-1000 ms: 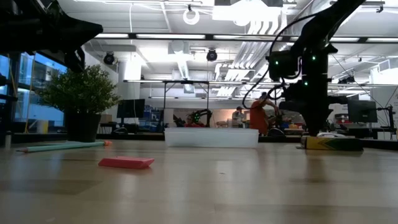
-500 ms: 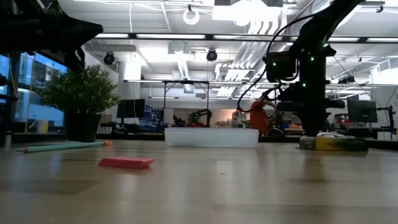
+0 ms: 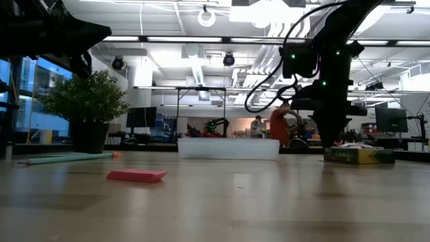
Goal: Pack school essentials
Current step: Put the crayon box into the supply box
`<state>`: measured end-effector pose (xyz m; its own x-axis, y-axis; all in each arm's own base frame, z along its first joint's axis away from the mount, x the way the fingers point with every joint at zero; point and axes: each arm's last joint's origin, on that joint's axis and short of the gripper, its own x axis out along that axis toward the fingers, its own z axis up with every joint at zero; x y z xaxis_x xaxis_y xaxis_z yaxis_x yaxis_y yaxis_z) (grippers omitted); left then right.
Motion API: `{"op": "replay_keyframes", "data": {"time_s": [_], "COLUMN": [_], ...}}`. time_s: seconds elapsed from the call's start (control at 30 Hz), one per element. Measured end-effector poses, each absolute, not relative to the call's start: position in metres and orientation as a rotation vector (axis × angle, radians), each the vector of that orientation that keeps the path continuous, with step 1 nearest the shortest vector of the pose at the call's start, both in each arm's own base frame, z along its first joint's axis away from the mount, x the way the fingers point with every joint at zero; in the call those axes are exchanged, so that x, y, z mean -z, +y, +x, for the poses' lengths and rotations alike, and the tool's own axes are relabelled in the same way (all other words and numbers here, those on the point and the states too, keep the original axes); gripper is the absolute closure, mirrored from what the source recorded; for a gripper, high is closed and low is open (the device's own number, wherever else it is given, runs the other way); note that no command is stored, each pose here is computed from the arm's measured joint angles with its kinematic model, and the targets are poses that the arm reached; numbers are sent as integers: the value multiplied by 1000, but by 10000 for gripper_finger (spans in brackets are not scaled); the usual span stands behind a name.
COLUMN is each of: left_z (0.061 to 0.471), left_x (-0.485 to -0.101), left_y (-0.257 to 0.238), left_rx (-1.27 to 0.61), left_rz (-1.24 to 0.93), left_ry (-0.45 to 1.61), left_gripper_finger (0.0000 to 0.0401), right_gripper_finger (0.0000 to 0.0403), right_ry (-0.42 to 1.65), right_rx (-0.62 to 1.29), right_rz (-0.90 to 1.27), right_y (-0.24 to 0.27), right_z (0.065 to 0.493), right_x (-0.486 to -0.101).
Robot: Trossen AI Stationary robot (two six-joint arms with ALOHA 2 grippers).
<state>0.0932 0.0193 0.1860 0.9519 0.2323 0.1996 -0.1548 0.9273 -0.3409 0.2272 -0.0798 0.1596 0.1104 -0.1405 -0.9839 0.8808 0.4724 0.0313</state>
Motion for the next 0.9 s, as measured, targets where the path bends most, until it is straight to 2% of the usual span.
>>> {"op": "replay_keyframes", "data": {"time_s": [0.33,0.9], "left_z": [93,93], "left_x": [-186,-186], "left_y": [19,19], "left_rx": [-200,-200], "left_rz": [-330,-330], "left_ry": [-240,-240], "left_gripper_finger": [401,401], "right_gripper_finger": [403,403], "right_ry": [1141,1278], "right_rx": [910,783], "right_rz": [766,804], "right_y": [-93,-70], "right_z": [230,229], "right_x": [-162,-160]}}
